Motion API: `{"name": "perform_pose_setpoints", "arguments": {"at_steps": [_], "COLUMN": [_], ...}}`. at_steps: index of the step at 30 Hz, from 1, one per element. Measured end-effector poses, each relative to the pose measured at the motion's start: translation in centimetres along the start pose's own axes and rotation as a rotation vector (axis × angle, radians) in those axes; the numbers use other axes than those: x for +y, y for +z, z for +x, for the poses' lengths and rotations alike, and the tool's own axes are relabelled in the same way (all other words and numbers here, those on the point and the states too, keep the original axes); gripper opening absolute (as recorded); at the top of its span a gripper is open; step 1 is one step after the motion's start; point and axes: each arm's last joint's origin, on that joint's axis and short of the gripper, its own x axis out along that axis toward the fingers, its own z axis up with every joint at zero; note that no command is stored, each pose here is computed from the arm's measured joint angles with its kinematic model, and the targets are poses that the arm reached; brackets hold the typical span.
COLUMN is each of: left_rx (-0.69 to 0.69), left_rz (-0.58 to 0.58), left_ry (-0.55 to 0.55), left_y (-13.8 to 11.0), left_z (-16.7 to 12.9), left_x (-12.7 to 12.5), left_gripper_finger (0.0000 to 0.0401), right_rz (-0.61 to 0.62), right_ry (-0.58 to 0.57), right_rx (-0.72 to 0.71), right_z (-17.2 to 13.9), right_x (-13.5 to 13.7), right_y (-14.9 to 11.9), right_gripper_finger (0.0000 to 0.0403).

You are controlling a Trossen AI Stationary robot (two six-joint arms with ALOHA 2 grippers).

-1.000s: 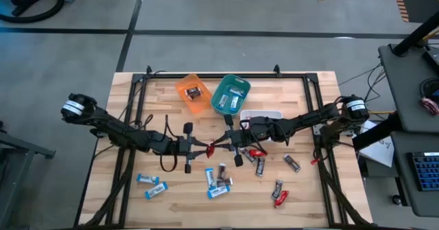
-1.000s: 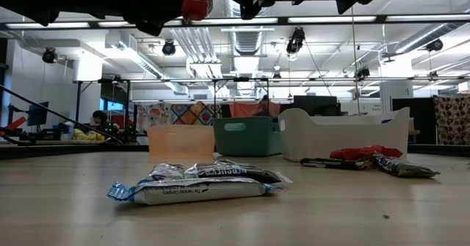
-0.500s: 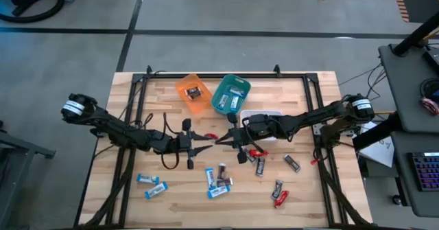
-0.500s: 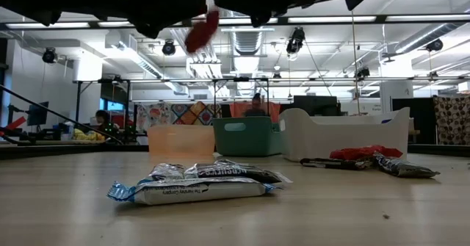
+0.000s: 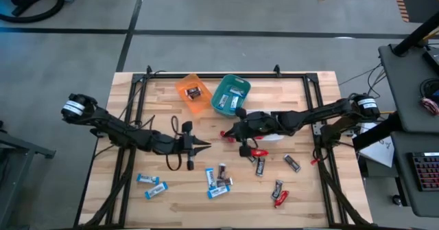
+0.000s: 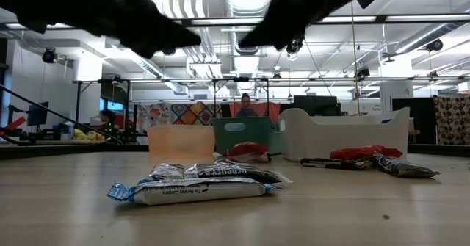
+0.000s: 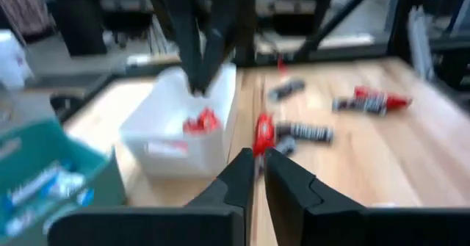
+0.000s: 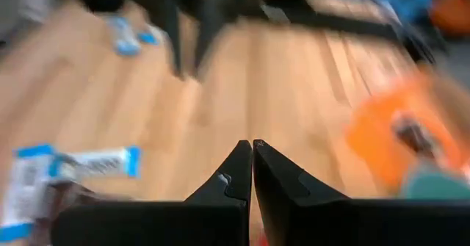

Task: Sort candy
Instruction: Put the top left red chocolate bar into the white bin

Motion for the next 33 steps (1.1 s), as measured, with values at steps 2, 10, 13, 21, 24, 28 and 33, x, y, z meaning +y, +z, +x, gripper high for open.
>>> {"name": "perform_pose_setpoints", "arguments": {"at_steps": [2,10,13,21,24,28,33], "left_rx": [0.044,0.072,0.051,0.023,0.000,-0.039,-0.074], "left_rz": [0.006,0.052,0.067,0.131,0.142,0.129,0.111], "left_ry": [0.003,0.005,0.004,0.010,0.016,0.044,0.073], "left_y": [-0.6,-1.1,-0.8,0.0,0.0,0.1,-0.2], "left_z": [0.1,0.0,-0.4,-2.5,-3.6,-4.9,-6.2], "left_x": [0.0,0.2,0.4,1.5,2.1,2.8,3.4], "left_gripper_finger": [0.0017,0.0041,0.0045,0.0044,0.0041,0.0040,0.0040], "right_rz": [0.047,0.219,0.281,0.315,0.296,0.250,0.241], "right_ry": [-0.051,-0.117,-0.153,-0.169,-0.156,-0.144,-0.135], "right_rx": [0.059,0.239,0.324,0.467,0.500,0.503,0.518], "right_z": [0.0,1.3,1.4,2.8,3.5,4.2,5.0], "right_x": [-0.2,-0.3,-0.4,-0.6,-0.5,-0.6,-0.5], "right_y": [-0.5,-2.7,-2.4,-1.1,-1.0,-0.6,-0.7], "right_gripper_finger": [0.0008,0.0008,0.0008,0.0009,0.0009,0.0021,0.0070]}}
